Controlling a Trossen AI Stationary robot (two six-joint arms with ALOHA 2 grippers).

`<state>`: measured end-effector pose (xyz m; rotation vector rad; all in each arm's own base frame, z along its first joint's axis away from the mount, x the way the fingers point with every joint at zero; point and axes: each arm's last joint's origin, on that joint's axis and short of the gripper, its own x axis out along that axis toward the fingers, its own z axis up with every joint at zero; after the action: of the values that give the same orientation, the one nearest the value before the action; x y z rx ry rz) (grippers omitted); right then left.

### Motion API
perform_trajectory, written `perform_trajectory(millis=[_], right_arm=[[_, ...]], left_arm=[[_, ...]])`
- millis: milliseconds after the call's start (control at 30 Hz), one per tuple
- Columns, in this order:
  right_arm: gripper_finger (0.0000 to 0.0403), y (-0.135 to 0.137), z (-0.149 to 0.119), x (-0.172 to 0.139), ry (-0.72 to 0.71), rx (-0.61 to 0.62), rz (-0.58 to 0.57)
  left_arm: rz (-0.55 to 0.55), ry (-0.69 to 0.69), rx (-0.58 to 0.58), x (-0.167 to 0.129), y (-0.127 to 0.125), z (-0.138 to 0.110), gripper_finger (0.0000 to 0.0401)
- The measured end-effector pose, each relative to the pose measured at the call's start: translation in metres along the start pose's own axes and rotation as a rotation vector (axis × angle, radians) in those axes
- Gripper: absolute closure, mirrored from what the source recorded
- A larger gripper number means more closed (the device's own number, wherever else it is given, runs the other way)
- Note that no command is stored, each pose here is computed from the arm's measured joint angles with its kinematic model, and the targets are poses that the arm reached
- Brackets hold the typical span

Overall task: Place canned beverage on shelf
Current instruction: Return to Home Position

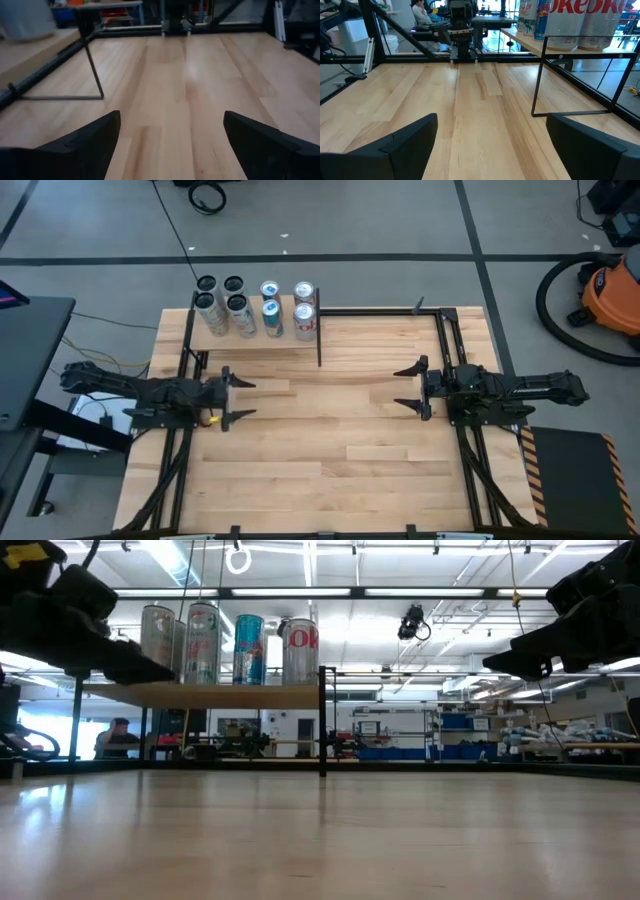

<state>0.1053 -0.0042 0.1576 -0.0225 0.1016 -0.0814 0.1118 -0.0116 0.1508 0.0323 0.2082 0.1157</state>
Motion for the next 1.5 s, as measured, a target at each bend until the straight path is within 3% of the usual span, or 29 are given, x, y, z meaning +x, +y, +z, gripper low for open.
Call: perform_trajectory(millis=[467, 800, 1500], right_arm=[[0.0020, 0.000, 0.000, 0.000, 0.000, 0.000, 0.000], [0.0020, 0.000, 0.000, 0.000, 0.000, 0.000, 0.000], [0.0020, 0.001, 0.002, -0.002, -0.028, 0.000, 0.014]], left_arm=[[-0.110, -0.133, 0.246, -0.009, -0.002, 0.007, 0.0039], [-0.101, -0.276, 0.169, -0.017, 0.000, 0.018, 0.0039], [-0.097, -0.325, 0.153, -0.021, 0.001, 0.021, 0.0039]])
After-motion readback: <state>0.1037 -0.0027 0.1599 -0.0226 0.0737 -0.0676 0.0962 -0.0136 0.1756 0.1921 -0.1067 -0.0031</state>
